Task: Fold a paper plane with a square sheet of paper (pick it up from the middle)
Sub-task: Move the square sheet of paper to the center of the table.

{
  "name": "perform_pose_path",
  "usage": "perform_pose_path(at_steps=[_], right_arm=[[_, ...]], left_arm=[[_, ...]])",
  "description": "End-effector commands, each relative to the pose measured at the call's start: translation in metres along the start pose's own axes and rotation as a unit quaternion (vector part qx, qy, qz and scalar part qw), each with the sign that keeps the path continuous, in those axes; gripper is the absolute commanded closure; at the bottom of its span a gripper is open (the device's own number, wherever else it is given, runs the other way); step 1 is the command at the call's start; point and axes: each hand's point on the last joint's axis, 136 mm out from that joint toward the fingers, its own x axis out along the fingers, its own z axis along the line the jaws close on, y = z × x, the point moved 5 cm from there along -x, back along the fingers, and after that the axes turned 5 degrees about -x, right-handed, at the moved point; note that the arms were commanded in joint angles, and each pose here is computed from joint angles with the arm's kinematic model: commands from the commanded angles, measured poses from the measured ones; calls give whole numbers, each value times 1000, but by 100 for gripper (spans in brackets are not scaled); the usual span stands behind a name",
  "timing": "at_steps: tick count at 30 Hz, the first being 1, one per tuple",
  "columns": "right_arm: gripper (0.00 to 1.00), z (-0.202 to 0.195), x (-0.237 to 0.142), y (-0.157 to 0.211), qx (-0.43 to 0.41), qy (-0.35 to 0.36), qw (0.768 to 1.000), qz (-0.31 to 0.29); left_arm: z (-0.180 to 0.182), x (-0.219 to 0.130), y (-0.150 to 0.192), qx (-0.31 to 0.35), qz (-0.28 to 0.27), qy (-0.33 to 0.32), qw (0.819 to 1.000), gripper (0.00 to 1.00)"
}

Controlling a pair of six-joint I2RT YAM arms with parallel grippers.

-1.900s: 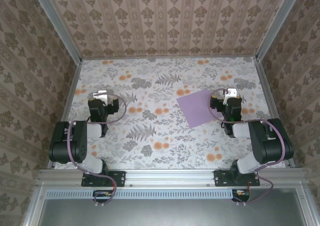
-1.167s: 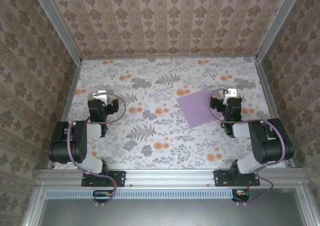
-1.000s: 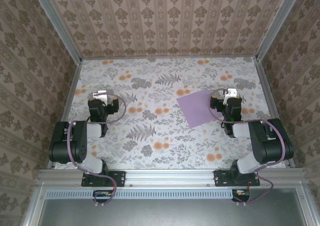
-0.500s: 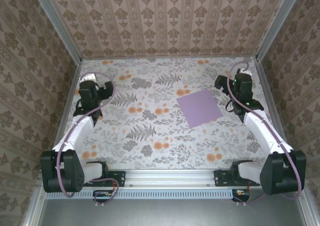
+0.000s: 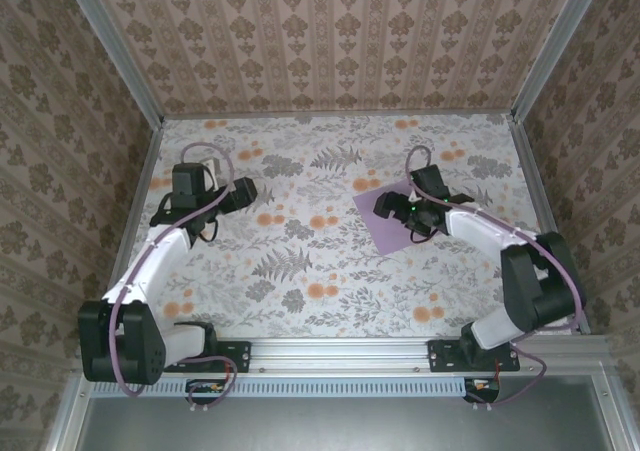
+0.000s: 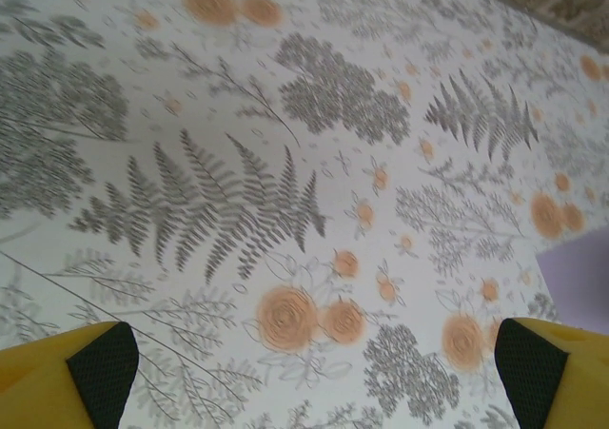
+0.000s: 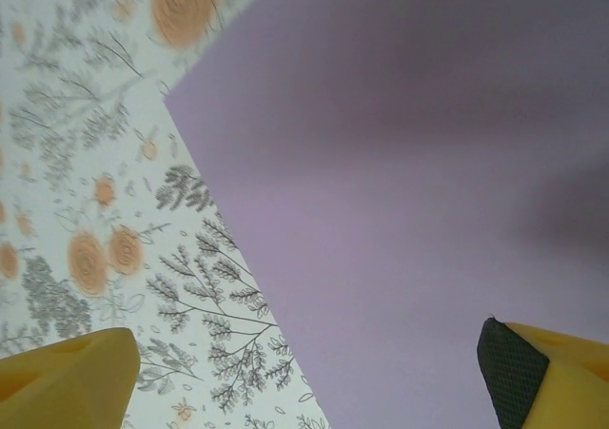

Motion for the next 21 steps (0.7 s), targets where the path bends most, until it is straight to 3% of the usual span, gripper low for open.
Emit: perform_pose_path(at_steps=[1,11,21], right_arm=[[7,14,9,0,4,-3,1000,24],[9,24,39,27,-12,27,996,81],[10,39,51,88,-21,61,989,133]], left_arm=[[-12,4,4,-2,27,20,999,0],[-26,28,24,-4,64,35,997,0],[-39,44,40,-10,81,45,996,0]])
